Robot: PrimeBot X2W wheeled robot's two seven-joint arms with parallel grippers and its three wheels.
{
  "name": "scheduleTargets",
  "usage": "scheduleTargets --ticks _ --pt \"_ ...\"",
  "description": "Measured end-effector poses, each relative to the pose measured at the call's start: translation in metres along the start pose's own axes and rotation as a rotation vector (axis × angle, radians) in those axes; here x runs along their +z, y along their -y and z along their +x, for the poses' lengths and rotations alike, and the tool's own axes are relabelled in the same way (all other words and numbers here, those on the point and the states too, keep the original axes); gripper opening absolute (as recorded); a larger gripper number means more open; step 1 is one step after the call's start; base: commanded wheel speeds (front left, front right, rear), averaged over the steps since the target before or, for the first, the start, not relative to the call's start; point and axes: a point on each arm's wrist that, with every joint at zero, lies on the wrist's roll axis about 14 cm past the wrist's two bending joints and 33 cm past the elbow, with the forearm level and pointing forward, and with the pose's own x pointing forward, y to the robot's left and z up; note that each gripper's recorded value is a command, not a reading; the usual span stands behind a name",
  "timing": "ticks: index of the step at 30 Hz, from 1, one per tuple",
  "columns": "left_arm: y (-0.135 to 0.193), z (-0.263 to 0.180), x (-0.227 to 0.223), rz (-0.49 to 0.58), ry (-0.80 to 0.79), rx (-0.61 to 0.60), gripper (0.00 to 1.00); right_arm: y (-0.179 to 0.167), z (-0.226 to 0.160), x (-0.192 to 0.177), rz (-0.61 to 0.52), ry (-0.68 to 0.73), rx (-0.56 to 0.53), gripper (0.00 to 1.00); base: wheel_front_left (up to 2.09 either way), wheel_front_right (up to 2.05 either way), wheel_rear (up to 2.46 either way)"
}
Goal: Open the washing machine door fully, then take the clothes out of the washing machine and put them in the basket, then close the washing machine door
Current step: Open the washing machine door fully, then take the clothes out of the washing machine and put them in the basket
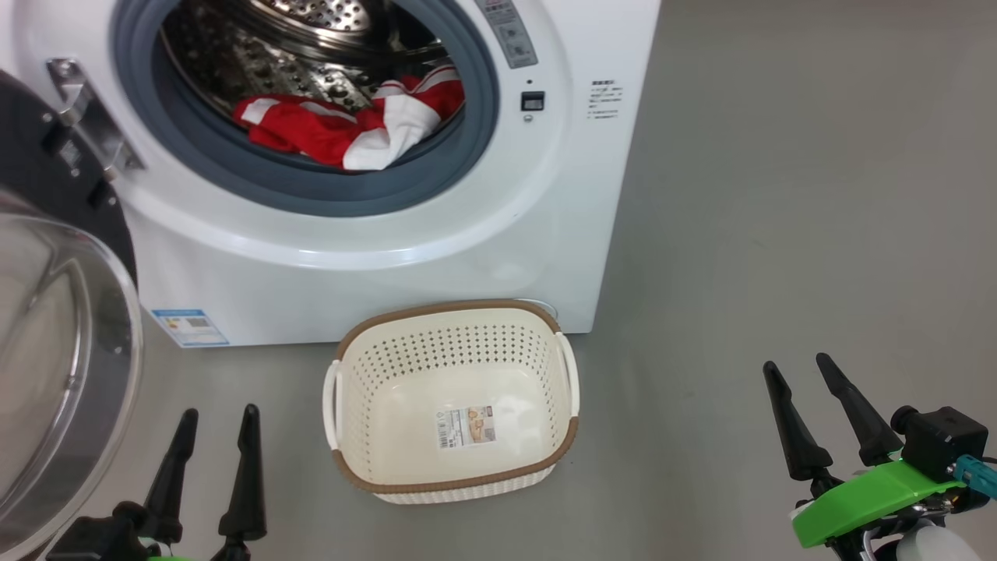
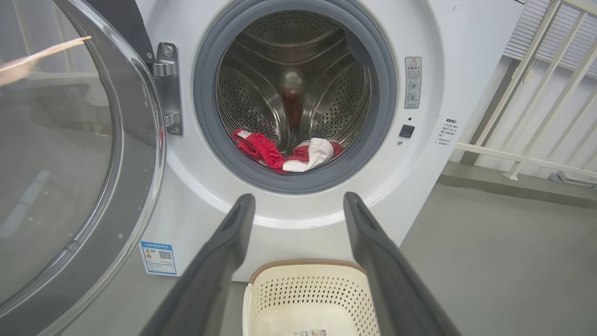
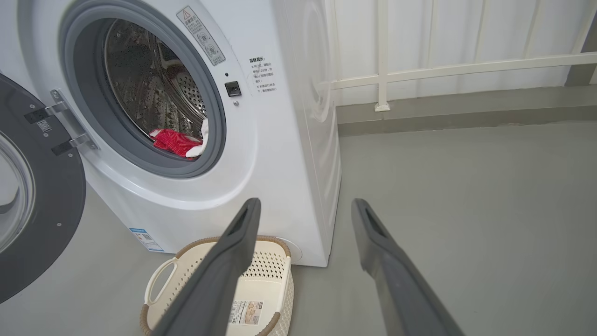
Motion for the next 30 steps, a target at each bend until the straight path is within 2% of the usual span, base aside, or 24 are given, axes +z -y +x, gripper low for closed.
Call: scheduleTargets --ticks 13,30 --pt "0.033 0.01 -0.013 -0.016 -0.031 -0.096 1.0 0.03 -0.021 0.008 0.007 0.028 -0.1 1.0 0.0 0.0 0.0" --pt "0.034 0.011 -0.013 -0.017 -0.03 -0.101 1.0 0.037 -0.026 0.007 0.014 0.03 -0.13 1.0 0.0 0.0 0.0"
